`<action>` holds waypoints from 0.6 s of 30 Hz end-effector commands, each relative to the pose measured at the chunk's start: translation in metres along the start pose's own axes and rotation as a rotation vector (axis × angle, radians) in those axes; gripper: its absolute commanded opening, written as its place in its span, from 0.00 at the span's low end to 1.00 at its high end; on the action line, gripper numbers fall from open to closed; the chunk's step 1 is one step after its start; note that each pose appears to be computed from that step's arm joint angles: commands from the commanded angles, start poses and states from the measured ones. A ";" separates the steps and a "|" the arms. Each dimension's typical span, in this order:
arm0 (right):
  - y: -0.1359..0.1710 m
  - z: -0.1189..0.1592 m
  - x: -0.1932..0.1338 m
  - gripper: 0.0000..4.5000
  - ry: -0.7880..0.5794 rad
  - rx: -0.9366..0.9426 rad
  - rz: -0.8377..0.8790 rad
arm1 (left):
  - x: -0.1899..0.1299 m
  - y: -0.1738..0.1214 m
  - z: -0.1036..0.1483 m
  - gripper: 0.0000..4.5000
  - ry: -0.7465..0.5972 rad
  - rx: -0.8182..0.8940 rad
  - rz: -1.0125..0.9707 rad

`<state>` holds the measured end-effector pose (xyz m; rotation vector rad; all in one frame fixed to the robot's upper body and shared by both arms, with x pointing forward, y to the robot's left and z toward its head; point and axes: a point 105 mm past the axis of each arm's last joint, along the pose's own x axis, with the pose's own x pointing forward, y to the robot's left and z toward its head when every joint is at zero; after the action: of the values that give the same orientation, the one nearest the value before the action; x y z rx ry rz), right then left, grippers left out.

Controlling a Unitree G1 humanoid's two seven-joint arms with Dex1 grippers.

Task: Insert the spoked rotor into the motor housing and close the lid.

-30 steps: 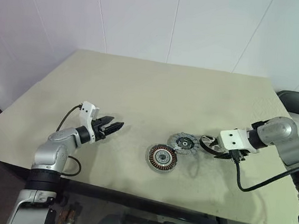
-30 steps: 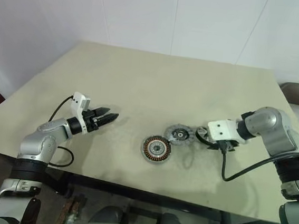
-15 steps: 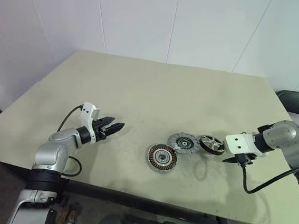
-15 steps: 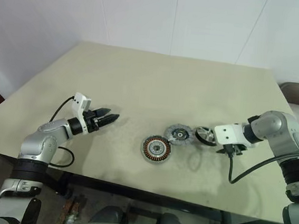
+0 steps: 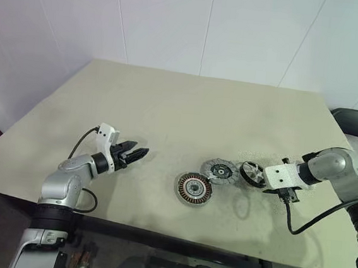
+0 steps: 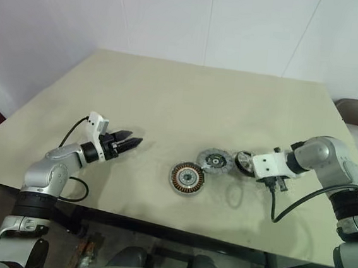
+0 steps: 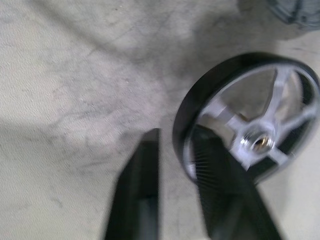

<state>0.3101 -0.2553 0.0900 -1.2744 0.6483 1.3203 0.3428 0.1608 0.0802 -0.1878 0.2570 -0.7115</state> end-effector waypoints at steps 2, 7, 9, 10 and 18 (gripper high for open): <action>-0.013 0.006 -0.007 0.01 -0.006 -0.033 -0.053 | -0.001 -0.003 0.015 0.72 -0.049 0.032 -0.009; -0.014 0.004 -0.008 0.01 0.001 -0.035 -0.058 | -0.001 -0.002 0.016 0.72 -0.051 0.030 -0.007; -0.015 0.004 -0.009 0.01 0.003 -0.035 -0.062 | -0.001 -0.002 0.016 0.72 -0.052 0.029 -0.006; -0.016 0.004 -0.010 0.01 0.003 -0.035 -0.065 | -0.001 -0.002 0.016 0.72 -0.052 0.029 -0.006; -0.023 0.036 -0.031 0.01 -0.049 -0.164 -0.071 | 0.001 -0.001 0.017 0.72 -0.052 0.032 -0.014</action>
<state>0.3131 -0.2414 0.1040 -1.3137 0.5852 1.3527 0.3432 0.1605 0.0810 -0.1871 0.2536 -0.7119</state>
